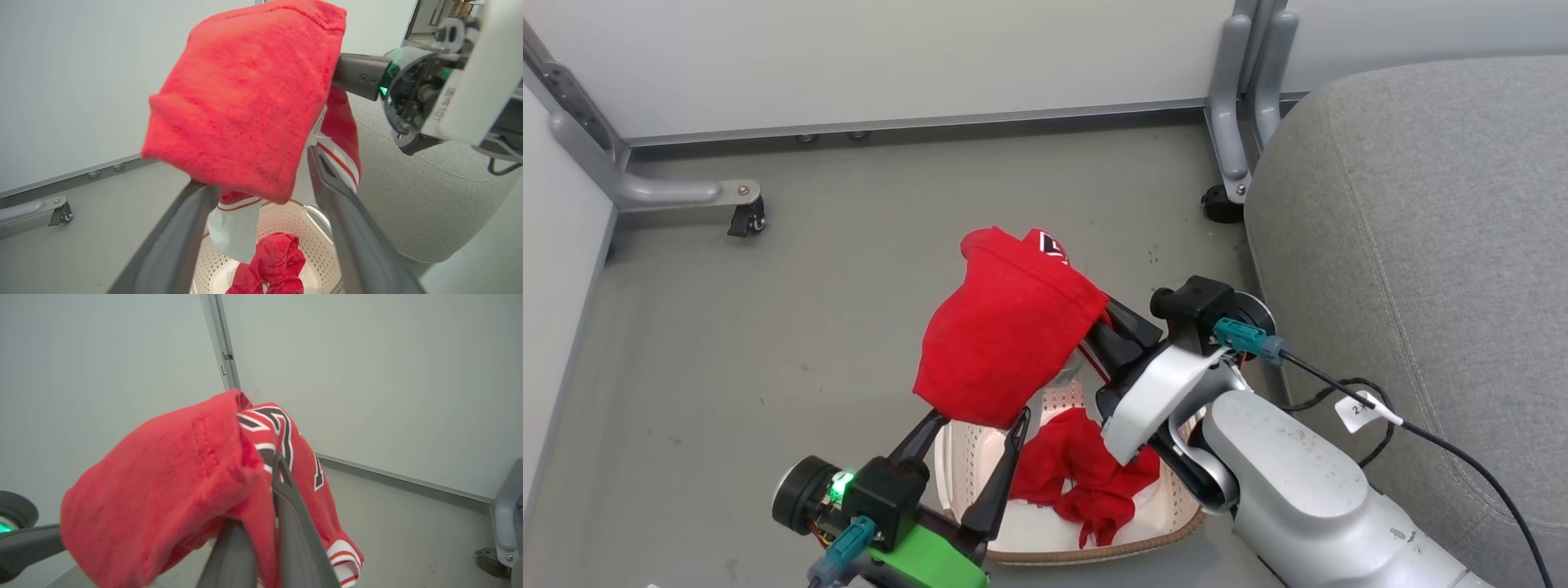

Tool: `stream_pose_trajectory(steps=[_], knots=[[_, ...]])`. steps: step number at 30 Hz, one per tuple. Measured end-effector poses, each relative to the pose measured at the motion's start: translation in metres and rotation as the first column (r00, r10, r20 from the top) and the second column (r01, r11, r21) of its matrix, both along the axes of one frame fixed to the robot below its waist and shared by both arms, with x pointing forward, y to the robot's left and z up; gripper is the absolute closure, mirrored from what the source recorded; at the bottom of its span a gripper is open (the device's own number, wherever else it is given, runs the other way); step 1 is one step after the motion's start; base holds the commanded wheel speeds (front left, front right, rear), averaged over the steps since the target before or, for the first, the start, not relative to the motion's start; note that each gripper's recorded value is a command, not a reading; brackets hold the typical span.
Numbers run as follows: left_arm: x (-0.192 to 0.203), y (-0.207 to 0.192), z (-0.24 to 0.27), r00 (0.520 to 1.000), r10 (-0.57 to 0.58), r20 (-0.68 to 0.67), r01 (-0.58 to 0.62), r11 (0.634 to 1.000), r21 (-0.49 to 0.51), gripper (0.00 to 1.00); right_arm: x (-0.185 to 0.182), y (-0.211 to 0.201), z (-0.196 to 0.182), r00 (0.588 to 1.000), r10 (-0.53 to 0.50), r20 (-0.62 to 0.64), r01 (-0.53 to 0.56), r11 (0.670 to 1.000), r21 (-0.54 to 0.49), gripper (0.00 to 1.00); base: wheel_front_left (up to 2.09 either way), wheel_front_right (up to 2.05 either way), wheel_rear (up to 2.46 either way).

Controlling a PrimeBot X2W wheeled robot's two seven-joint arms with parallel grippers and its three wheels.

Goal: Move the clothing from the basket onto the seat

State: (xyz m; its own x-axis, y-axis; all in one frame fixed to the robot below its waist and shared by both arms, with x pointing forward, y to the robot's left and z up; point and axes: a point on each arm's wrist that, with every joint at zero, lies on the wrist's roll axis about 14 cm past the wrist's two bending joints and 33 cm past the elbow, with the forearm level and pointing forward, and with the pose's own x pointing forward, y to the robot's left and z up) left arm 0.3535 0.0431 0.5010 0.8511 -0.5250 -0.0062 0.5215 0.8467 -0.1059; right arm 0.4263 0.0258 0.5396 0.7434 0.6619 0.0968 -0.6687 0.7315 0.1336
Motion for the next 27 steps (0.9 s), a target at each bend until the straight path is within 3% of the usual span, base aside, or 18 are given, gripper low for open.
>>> stream_pose_trajectory(steps=[15,22,27], knots=[[0.008,-0.024,-0.003,0.996,-0.092,0.008,0.092,0.996,0.023,0.00,0.017,-0.058,0.000,0.984,-0.176,-0.007,0.176,0.984,0.017,1.00,0.00,0.00,0.00],[0.016,-0.056,0.005,0.978,-0.204,0.039,0.204,0.979,0.023,0.00,0.019,-0.113,-0.005,0.946,-0.323,-0.013,0.323,0.946,0.009,1.00,0.00,0.00,0.00],[0.015,-0.088,0.008,0.950,-0.309,0.049,0.309,0.951,0.011,0.00,0.012,-0.159,-0.010,0.897,-0.443,-0.021,0.443,0.897,-0.001,1.00,0.00,0.00,0.00]])
